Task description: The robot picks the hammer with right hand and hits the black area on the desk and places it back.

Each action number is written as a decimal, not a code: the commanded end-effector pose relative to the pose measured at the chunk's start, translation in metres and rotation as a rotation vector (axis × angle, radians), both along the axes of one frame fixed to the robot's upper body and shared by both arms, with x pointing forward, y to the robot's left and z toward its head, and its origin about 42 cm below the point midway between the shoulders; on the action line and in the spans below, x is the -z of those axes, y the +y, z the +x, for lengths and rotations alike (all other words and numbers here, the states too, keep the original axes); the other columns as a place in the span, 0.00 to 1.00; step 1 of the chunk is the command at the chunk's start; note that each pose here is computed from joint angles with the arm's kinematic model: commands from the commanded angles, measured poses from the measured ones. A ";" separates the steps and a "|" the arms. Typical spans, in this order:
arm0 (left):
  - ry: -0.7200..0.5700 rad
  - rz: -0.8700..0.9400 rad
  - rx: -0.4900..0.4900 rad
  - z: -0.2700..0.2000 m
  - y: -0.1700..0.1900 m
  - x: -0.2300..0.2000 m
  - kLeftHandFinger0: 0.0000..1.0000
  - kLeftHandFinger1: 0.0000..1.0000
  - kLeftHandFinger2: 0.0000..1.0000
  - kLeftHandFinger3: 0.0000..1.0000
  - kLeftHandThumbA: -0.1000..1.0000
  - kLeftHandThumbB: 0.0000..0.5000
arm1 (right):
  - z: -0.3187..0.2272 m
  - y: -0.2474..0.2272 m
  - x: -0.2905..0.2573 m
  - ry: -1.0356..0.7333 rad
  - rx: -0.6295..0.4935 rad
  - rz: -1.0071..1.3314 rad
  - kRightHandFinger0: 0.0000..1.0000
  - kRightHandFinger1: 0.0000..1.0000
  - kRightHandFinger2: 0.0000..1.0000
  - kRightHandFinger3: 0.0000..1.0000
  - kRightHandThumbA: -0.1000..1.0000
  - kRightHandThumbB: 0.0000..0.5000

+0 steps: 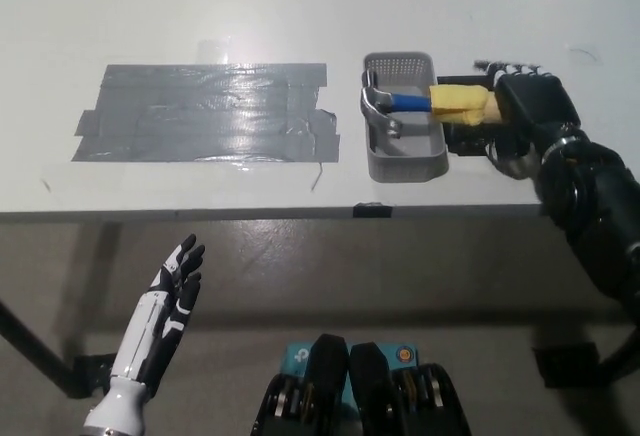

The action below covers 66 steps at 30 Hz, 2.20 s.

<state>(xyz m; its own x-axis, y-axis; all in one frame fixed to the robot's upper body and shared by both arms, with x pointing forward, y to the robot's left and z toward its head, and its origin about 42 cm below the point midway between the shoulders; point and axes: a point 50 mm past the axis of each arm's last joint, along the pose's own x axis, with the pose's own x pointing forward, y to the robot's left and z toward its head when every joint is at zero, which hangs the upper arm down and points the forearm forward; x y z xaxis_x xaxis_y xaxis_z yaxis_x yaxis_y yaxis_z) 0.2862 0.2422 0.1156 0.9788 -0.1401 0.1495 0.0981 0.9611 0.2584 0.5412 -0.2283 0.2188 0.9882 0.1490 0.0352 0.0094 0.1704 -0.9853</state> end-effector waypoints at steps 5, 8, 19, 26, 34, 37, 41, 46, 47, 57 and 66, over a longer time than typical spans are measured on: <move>-0.083 0.018 0.017 0.006 -0.001 -0.020 0.95 1.00 1.00 1.00 0.96 0.00 | -0.005 0.024 -0.049 -0.638 -0.140 0.196 0.00 0.28 0.65 0.69 0.00 0.28; -0.073 0.016 0.022 0.006 -0.001 -0.020 0.95 1.00 1.00 1.00 0.98 0.01 | -0.008 0.028 -0.048 -0.649 -0.161 0.267 0.00 0.27 0.65 0.68 0.00 0.29; -0.077 0.011 0.017 0.007 -0.001 -0.022 0.92 1.00 1.00 1.00 0.96 0.00 | -0.008 0.032 -0.071 -0.513 -0.127 0.674 0.00 0.35 0.72 0.82 0.00 0.17; -0.077 0.012 0.020 0.010 0.000 -0.023 0.91 1.00 1.00 1.00 0.96 0.00 | 0.000 0.017 -0.110 -0.261 -0.115 1.011 0.00 0.41 0.81 0.87 0.00 0.20; -0.073 0.006 0.028 0.010 -0.002 -0.026 0.90 1.00 1.00 1.00 0.94 0.01 | 0.000 -0.013 -0.128 -0.045 -0.117 1.129 0.00 0.51 0.94 0.96 0.00 0.21; -0.071 0.007 0.023 0.010 0.000 -0.027 0.88 1.00 1.00 1.00 0.94 0.01 | -0.001 -0.033 -0.131 0.059 -0.114 1.049 0.05 0.64 0.96 1.00 0.00 0.21; -0.073 0.012 0.024 0.010 0.002 -0.027 0.87 1.00 1.00 1.00 0.93 0.00 | -0.009 -0.064 -0.144 0.179 -0.115 0.931 0.05 0.60 0.93 1.00 0.00 0.22; -0.072 0.004 0.024 0.010 0.002 -0.026 0.85 1.00 1.00 1.00 0.91 0.00 | -0.025 -0.096 -0.161 0.209 -0.109 0.750 0.08 0.57 0.91 1.00 0.00 0.25; -0.077 0.003 0.025 0.011 0.001 -0.026 0.84 1.00 1.00 1.00 0.90 0.00 | -0.031 -0.106 -0.165 0.214 -0.094 0.697 0.10 0.58 0.92 1.00 0.00 0.27; -0.071 -0.002 0.009 0.010 0.004 -0.021 0.80 0.97 1.00 1.00 0.89 0.02 | -0.067 -0.144 -0.184 0.288 -0.076 0.508 0.12 0.61 0.90 0.99 0.00 0.22; -0.073 -0.006 -0.001 0.011 0.004 -0.020 0.78 0.95 1.00 1.00 0.90 0.04 | -0.070 -0.153 -0.182 0.358 -0.053 0.412 0.16 0.66 0.92 1.00 0.00 0.20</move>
